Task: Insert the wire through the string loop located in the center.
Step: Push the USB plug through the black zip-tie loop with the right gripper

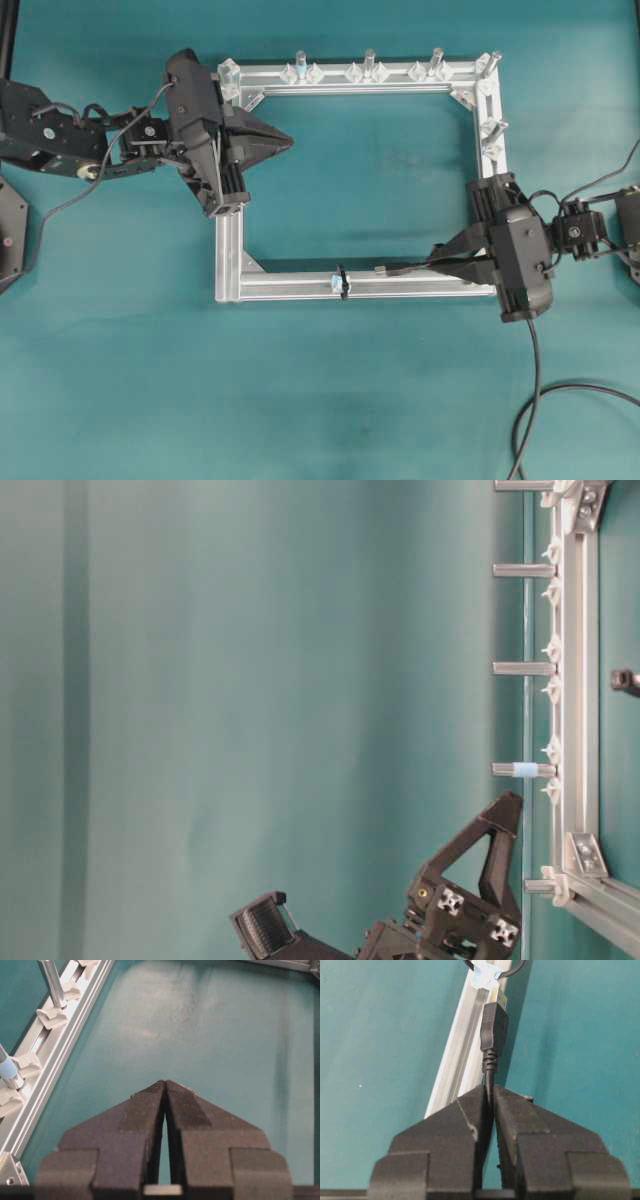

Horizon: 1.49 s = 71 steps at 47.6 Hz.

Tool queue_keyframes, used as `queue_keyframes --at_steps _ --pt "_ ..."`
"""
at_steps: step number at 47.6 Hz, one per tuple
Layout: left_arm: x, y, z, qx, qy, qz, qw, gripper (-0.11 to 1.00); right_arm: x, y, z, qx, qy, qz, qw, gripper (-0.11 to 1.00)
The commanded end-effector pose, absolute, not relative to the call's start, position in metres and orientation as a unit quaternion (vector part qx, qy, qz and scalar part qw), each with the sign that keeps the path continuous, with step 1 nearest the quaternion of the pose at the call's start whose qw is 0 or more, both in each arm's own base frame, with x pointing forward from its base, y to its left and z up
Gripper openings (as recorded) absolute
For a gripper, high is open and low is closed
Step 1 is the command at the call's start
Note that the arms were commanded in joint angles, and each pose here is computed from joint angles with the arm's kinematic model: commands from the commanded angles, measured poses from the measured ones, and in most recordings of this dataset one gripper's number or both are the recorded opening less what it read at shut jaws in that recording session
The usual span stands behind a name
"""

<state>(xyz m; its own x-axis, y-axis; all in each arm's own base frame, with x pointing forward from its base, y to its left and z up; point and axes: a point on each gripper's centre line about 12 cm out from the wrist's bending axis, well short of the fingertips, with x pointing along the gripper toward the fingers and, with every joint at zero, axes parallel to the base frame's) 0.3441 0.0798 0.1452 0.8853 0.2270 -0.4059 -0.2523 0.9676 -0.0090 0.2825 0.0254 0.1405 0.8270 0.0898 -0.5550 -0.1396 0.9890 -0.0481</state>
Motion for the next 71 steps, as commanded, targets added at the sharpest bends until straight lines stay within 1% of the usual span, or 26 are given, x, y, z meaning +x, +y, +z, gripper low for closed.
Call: queue_keyframes --at_steps 1,14,26,52,71 --pt "0.348 0.079 0.158 -0.029 0.185 0.122 0.975 0.0 0.285 0.025 0.148 -0.041 0.274 0.058 0.959 0.07" --pt "0.348 0.08 0.158 -0.029 0.184 0.123 0.975 0.0 0.289 0.025 0.151 -0.041 0.269 0.058 0.961 0.07" --pt "0.347 0.079 0.158 -0.029 0.185 0.122 0.975 0.0 0.3 0.026 0.146 -0.041 0.276 0.058 0.959 0.07" --pt "0.347 0.079 0.157 -0.029 0.187 0.122 0.974 0.0 0.344 0.03 0.138 -0.042 0.268 0.061 0.961 0.07" --pt "0.347 0.079 0.157 -0.028 0.187 0.122 0.974 0.0 0.376 0.033 0.138 -0.042 0.253 0.062 0.965 0.07"
